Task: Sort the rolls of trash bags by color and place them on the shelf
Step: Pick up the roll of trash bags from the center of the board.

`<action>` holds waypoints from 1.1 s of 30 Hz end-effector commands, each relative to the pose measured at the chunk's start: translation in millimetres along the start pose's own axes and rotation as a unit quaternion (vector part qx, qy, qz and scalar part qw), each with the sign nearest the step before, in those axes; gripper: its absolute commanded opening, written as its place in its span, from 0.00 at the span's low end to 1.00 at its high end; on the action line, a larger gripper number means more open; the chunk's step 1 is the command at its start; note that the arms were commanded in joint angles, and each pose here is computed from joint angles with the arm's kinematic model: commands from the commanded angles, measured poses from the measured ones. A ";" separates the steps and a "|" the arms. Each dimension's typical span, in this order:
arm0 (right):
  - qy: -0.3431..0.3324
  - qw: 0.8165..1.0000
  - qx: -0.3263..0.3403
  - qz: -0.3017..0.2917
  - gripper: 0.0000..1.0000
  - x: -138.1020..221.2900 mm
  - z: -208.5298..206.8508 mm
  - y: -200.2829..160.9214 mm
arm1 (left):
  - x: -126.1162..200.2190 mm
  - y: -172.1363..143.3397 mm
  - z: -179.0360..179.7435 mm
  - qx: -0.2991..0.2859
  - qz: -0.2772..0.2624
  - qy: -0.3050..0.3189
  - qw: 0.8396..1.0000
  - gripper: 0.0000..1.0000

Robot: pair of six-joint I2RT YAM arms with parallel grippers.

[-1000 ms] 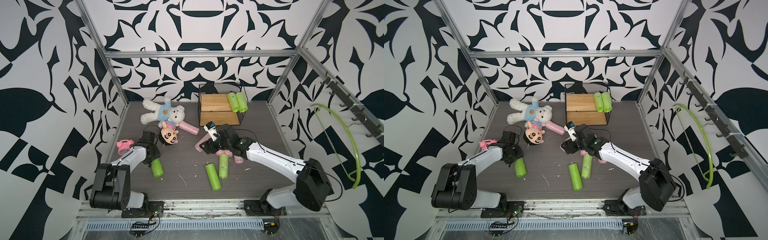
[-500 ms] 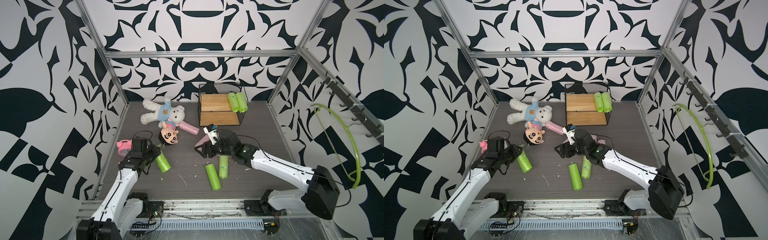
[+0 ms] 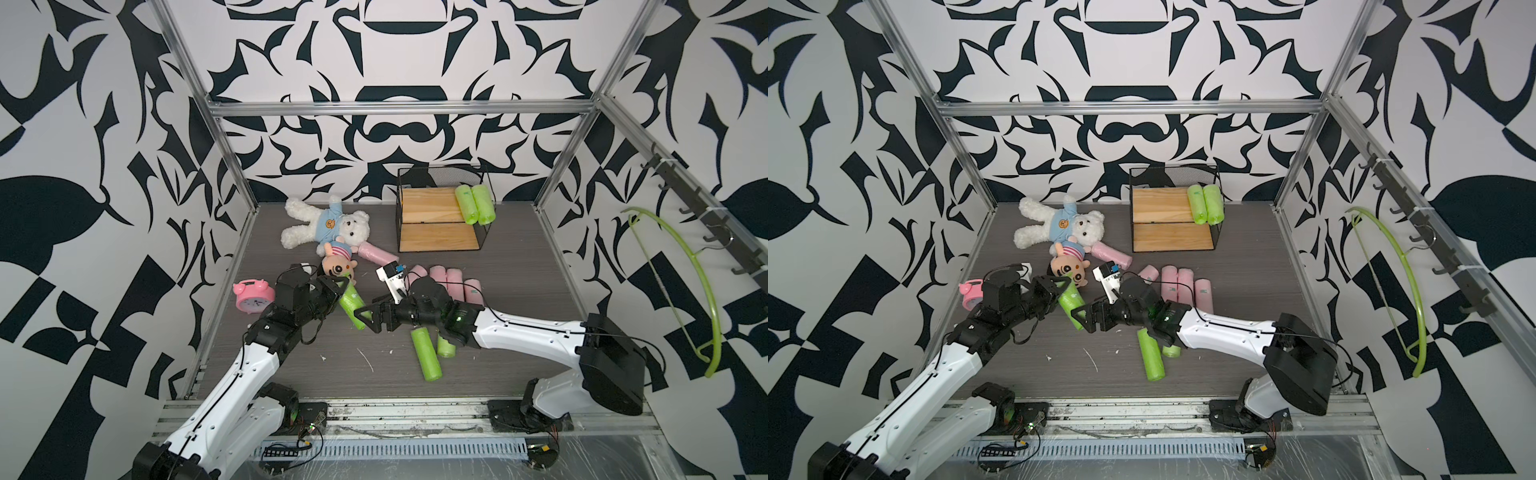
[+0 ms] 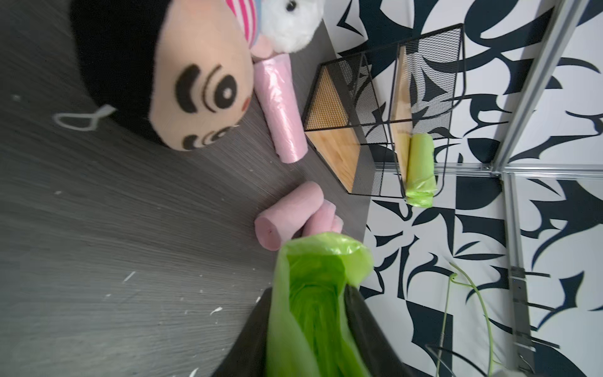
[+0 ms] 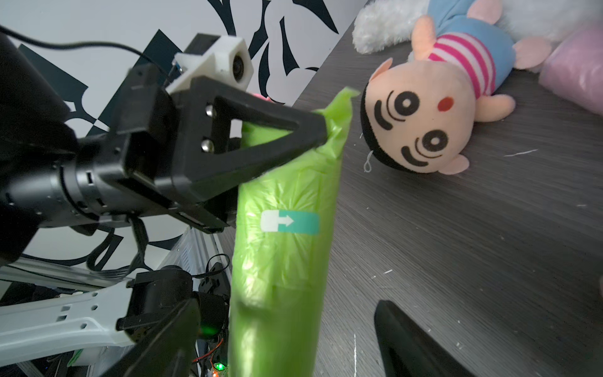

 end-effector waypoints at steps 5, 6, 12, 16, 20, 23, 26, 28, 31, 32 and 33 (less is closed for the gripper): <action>0.026 0.998 0.006 -0.058 0.84 -1.2 18.4 21.1 | -0.1 7.8 -38.1 0.017 -0.015 -0.082 0.996 0.33; 0.027 0.998 0.007 -0.059 0.82 -1.2 18.5 21.5 | -0.3 7.6 -39.1 0.017 -0.013 -0.084 0.996 0.34; 0.030 0.997 0.013 -0.065 0.59 -1.0 21.3 24.2 | -1.2 6.5 -38.7 0.020 -0.013 -0.085 0.996 0.35; 0.017 0.997 0.023 -0.074 0.49 3.3 22.0 26.7 | -1.1 6.1 -38.1 0.019 -0.011 -0.084 0.996 0.40; 0.001 0.996 0.036 -0.081 0.45 10.2 24.7 30.9 | -1.9 5.1 -35.0 0.005 -0.010 -0.072 0.997 0.56; -0.018 0.995 0.051 -0.080 0.43 15.6 26.4 34.4 | -3.2 3.7 -31.5 -0.013 -0.008 -0.063 0.998 0.72; -0.043 0.993 0.066 -0.084 0.41 24.6 25.1 38.8 | -1.3 5.0 -32.7 -0.055 -0.006 -0.046 0.997 0.84; -0.059 0.992 0.072 -0.088 0.41 32.1 23.9 43.2 | 0.9 6.1 -33.2 -0.084 -0.004 -0.030 0.996 0.84; -0.082 0.989 0.081 -0.098 0.40 46.7 21.9 53.2 | 3.0 8.2 -31.2 -0.122 -0.005 -0.008 0.992 0.90; -0.091 0.987 0.083 -0.102 0.40 52.9 20.4 57.9 | 4.0 9.4 -31.5 -0.137 -0.005 -0.003 0.991 0.90; -0.099 0.986 0.085 -0.107 0.40 59.0 19.3 63.2 | 4.9 10.3 -31.5 -0.148 -0.005 0.003 0.989 0.91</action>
Point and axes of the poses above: each gripper's point midway between its finger pads, its own x axis back along the fingers, its own z axis along the line the jaws close on, y = z × x, the point moved 8 cm from there along x, back along the fingers, and after that the axes turned 14 degrees about -x, right-handed, at the moved point
